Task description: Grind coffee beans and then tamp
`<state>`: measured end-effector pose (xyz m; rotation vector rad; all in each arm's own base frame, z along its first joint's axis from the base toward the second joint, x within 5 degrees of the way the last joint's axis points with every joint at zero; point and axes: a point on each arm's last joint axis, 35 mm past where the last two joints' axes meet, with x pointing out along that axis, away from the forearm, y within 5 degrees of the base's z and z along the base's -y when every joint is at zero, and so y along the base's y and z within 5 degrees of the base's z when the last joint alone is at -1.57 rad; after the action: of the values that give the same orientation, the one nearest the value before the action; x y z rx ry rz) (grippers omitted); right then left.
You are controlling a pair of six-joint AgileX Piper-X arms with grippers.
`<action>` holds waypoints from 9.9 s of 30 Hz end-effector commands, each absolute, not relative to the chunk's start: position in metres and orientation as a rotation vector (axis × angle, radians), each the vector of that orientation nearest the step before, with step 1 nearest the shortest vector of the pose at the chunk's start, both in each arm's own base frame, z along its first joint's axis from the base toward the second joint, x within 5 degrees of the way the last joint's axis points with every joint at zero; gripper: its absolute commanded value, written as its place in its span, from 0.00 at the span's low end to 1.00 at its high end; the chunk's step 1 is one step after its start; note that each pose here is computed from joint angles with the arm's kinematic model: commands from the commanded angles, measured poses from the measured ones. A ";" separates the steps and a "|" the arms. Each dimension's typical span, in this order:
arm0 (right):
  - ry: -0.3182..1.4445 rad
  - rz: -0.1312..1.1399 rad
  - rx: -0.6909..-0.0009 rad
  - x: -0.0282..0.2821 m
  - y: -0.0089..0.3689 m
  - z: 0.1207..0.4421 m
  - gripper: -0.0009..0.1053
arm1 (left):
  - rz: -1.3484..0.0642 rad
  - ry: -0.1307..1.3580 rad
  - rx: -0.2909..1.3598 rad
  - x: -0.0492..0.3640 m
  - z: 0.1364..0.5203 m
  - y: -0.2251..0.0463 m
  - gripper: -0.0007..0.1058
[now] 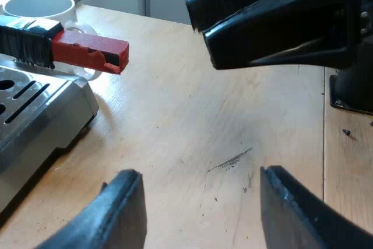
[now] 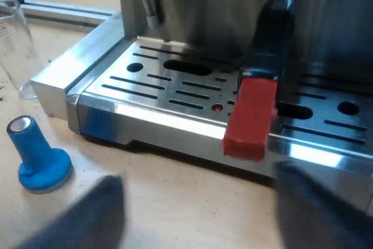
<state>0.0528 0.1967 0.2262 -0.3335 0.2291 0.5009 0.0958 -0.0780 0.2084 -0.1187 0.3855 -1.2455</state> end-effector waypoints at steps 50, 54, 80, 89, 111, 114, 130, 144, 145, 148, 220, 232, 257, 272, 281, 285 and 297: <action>0.792 0.422 -0.278 0.182 0.237 0.234 0.68 | -1.155 0.166 -0.088 0.103 0.228 -0.079 0.45; 0.799 0.421 -0.286 0.184 0.239 0.228 0.68 | -1.160 0.166 -0.088 0.103 0.228 -0.079 0.45; 0.744 0.452 -0.286 0.183 0.237 0.210 0.50 | -1.157 0.214 -0.094 0.102 0.224 -0.079 0.45; 0.742 0.455 -0.293 0.183 0.237 0.210 0.26 | -1.157 0.214 -0.094 0.102 0.224 -0.079 0.45; 0.736 0.499 -0.296 0.174 0.243 0.213 0.01 | -1.157 0.214 -0.094 0.102 0.224 -0.079 0.45; 0.731 0.504 -0.304 0.171 0.245 0.213 0.01 | -1.157 0.214 -0.094 0.102 0.224 -0.079 0.45; 0.717 0.497 -0.319 0.147 0.255 0.213 0.01 | -1.156 0.222 -0.095 0.102 0.223 -0.079 0.45; 0.697 0.449 -0.354 0.125 0.249 0.225 0.01 | -1.157 0.214 -0.094 0.102 0.226 -0.079 0.45; 0.695 0.445 -0.353 0.125 0.248 0.226 0.01 | -1.157 0.212 -0.100 0.103 0.228 -0.079 0.45; 0.694 0.449 -0.357 0.122 0.248 0.228 0.01 | -1.156 0.206 -0.124 0.102 0.234 -0.079 0.45; 0.808 0.761 -0.560 0.066 0.183 0.132 0.01 | -0.861 0.760 -0.100 0.076 0.259 -0.057 0.45; 0.848 0.821 -0.543 0.064 0.183 0.131 0.16 | -0.861 0.760 -0.100 0.076 0.259 -0.057 0.45; 1.044 0.792 -0.654 0.060 0.177 0.152 0.64 | -0.875 0.762 -0.105 0.076 0.259 -0.058 0.45; 0.909 0.841 -0.578 0.059 0.172 0.238 0.64 | -0.871 0.762 -0.103 0.076 0.259 -0.058 0.45; 0.712 0.866 -0.534 0.062 0.173 0.277 0.64 | -0.748 0.746 -0.061 0.079 0.258 -0.055 0.45; 0.414 0.983 -0.518 0.067 0.194 0.300 0.64 | -0.733 0.737 -0.055 0.079 0.260 -0.054 0.45; 0.389 0.974 -0.580 0.081 0.238 0.270 0.74 | -0.569 0.613 0.052 0.082 0.286 -0.048 0.51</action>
<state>0.0786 0.2333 0.2694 -0.5830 0.4136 0.9801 0.0824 -0.0484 0.2821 0.0403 0.6334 -0.5797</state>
